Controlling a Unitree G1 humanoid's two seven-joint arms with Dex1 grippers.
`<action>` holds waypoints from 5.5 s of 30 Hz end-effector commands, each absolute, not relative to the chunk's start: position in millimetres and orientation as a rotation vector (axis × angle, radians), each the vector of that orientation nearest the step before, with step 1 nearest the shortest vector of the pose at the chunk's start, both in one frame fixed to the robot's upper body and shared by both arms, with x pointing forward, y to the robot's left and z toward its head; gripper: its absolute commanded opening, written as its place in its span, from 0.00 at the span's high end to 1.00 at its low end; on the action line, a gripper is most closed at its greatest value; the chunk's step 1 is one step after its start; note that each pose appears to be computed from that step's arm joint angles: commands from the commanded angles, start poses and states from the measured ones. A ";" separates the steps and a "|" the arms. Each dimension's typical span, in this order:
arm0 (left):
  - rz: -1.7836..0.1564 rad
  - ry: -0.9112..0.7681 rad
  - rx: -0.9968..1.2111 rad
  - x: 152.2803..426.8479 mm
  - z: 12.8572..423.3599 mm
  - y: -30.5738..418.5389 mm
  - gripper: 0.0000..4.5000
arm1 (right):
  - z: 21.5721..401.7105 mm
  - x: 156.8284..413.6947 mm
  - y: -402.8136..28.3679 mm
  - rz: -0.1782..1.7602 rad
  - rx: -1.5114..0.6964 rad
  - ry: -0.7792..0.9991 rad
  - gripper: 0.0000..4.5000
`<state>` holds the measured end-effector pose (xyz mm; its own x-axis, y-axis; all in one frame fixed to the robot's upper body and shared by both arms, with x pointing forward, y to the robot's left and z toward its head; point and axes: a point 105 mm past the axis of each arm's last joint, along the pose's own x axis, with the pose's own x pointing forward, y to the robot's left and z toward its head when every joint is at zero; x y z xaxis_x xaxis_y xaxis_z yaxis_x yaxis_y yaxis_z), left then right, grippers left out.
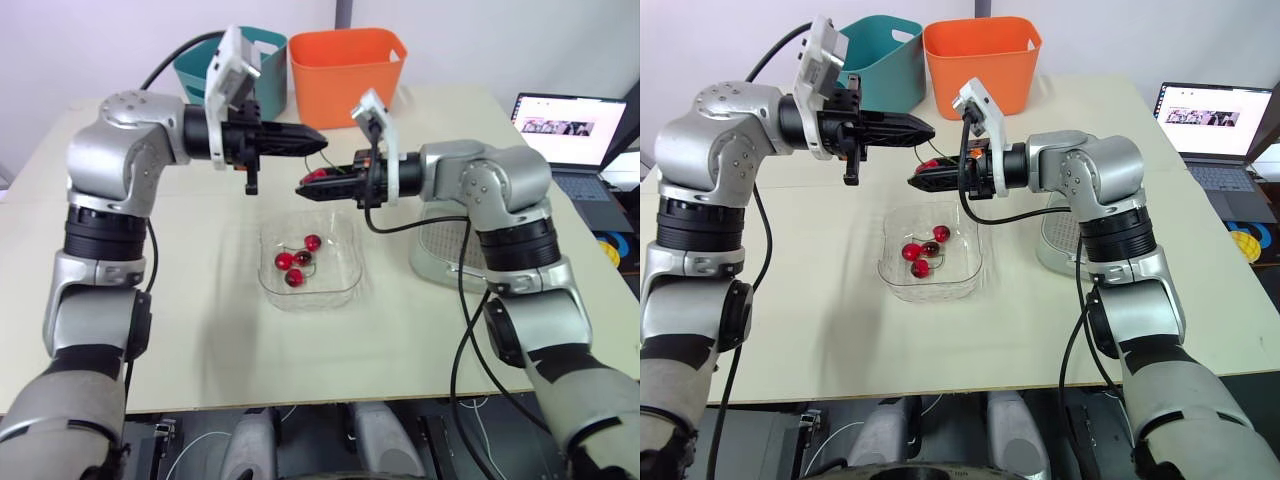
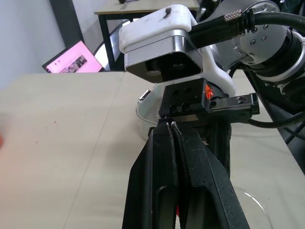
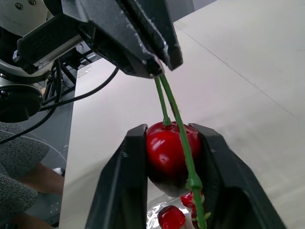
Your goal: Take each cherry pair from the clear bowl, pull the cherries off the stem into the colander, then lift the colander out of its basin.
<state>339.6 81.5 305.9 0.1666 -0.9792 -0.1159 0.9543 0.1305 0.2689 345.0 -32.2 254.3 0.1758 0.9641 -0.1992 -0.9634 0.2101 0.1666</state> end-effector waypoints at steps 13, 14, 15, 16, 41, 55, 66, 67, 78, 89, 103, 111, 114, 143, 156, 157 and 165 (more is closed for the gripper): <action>-1.367 -0.190 0.344 342.2 330.9 88.9 1.00 | 221.8 335.1 -40.6 1.367 -0.088 0.378 0.78; -1.367 -0.190 0.344 342.4 331.0 89.3 1.00 | 221.2 334.5 -41.3 1.366 -0.089 0.380 0.78; -1.366 -0.190 0.344 342.6 331.0 89.6 1.00 | 221.0 333.9 -42.0 1.364 -0.089 0.382 0.78; -1.366 -0.190 0.344 342.7 331.0 89.7 1.00 | 220.9 333.5 -42.5 1.363 -0.089 0.383 0.78; -1.297 -0.071 0.372 363.9 278.5 104.5 1.00 | 221.1 349.5 -239.9 0.712 -0.294 0.393 0.78; -1.297 -0.074 0.378 367.5 279.7 104.8 1.00 | 223.0 344.9 -249.7 0.688 -0.325 0.403 0.12; -1.089 -0.045 0.280 381.1 285.7 150.9 1.00 | 293.7 320.1 -168.8 1.022 -0.237 0.114 0.05; -1.051 -0.029 0.263 382.3 283.4 161.4 1.00 | 295.0 315.0 -155.1 1.071 -0.247 0.102 0.05; -0.800 0.271 -0.052 355.0 218.4 254.2 1.00 | 279.2 283.2 -52.7 1.372 -0.352 0.002 0.05; -0.647 0.334 -0.308 367.0 169.3 279.2 1.00 | 263.6 284.0 -42.8 1.398 -0.388 0.020 0.05; -0.543 0.323 -0.209 360.5 179.3 316.9 0.16 | 263.5 293.0 -59.3 1.332 -0.399 0.042 0.04; -0.638 0.166 0.118 338.8 242.8 302.4 0.16 | 281.6 308.7 -99.8 1.214 -0.308 0.052 0.04; -0.739 0.108 0.193 323.4 260.2 269.3 0.08 | 286.4 318.6 -135.7 1.089 -0.275 0.069 0.04; -0.773 0.090 0.274 318.5 254.2 254.9 0.00 | 294.9 326.9 -259.8 0.698 -0.235 0.106 0.02; -1.088 0.239 0.466 271.1 239.5 214.6 0.00 | 243.9 321.3 -89.5 1.229 -0.416 0.335 0.02; -1.109 0.250 0.477 267.6 237.2 211.5 0.00 | 237.5 321.5 -80.4 1.243 -0.419 0.358 0.02; -1.140 0.272 0.491 259.0 233.9 204.9 0.00 | 200.5 333.2 -48.3 1.255 -0.500 0.433 0.16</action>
